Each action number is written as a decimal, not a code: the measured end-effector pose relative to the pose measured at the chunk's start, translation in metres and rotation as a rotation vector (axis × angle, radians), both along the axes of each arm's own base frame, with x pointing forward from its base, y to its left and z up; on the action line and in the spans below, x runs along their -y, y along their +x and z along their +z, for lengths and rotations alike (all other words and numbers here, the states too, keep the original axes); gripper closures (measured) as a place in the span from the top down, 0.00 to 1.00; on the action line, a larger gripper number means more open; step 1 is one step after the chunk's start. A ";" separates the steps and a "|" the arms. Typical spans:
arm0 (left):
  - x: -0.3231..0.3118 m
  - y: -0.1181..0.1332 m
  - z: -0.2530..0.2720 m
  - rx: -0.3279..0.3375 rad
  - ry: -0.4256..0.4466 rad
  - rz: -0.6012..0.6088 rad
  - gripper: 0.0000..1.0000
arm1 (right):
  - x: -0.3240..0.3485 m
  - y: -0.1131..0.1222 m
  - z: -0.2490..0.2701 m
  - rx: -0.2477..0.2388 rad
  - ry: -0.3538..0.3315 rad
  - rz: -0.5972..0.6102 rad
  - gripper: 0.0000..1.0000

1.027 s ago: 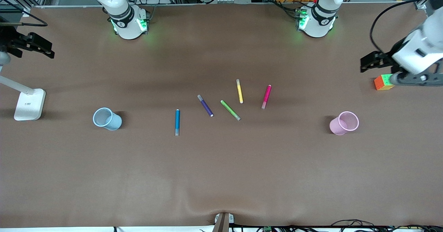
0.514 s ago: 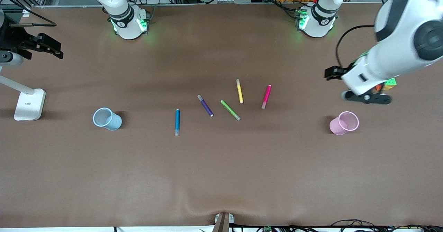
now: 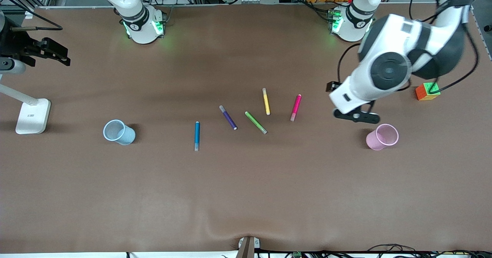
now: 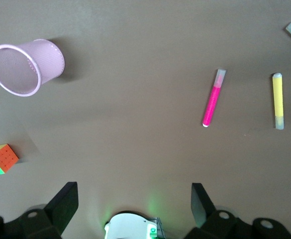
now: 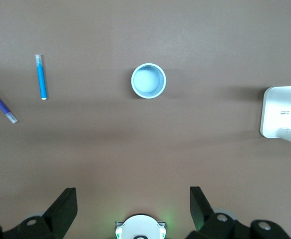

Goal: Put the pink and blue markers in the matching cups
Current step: 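Move the left gripper toward the pink marker while the right gripper rises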

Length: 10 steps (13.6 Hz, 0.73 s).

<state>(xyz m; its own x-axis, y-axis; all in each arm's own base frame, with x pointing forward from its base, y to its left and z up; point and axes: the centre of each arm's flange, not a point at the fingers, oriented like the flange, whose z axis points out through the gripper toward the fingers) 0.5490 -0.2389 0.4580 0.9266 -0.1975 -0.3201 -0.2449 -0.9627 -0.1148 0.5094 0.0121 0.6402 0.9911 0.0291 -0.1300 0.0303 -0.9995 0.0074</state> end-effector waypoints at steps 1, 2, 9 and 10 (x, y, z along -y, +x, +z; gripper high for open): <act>0.003 -0.001 0.000 0.002 0.004 -0.010 1.00 | -0.004 0.001 -0.001 -0.003 0.012 0.006 1.00; 0.003 -0.001 0.000 0.001 0.005 -0.018 1.00 | -0.009 0.001 -0.003 -0.006 0.021 0.013 1.00; 0.008 0.002 -0.019 -0.006 0.020 -0.064 1.00 | -0.075 0.033 -0.047 -0.012 0.096 0.112 1.00; 0.010 0.002 -0.019 -0.005 0.022 -0.068 1.00 | -0.086 0.034 -0.050 -0.010 0.097 0.129 1.00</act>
